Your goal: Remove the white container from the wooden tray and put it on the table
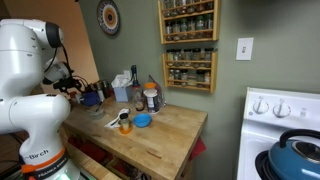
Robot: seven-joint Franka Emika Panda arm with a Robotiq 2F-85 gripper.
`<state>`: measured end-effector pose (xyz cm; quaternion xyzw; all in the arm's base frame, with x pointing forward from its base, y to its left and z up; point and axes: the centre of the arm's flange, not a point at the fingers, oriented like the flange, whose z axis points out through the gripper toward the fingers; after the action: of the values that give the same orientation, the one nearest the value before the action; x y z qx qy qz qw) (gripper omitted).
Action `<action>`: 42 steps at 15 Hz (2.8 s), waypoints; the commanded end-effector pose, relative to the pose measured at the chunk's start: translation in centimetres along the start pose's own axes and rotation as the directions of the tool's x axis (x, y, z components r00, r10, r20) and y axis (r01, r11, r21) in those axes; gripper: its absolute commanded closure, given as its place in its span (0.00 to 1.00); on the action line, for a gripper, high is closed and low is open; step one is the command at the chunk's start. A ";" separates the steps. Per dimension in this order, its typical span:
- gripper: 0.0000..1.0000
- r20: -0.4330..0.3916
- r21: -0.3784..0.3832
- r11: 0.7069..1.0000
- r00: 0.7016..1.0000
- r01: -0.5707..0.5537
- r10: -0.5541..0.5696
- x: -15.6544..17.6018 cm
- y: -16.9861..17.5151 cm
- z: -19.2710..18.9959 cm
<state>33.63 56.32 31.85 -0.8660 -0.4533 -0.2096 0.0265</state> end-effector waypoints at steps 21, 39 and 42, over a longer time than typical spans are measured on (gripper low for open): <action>0.00 0.101 -0.024 0.999 0.994 0.041 -0.038 2.1 -2.1 2.9; 0.69 0.089 -0.038 0.998 0.995 0.043 -0.039 2.8 -1.9 3.7; 0.69 0.038 -0.018 1.000 0.999 0.004 -0.003 2.5 -0.4 -0.1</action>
<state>35.19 60.35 29.42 -0.8653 -0.4664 -0.1835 -0.0063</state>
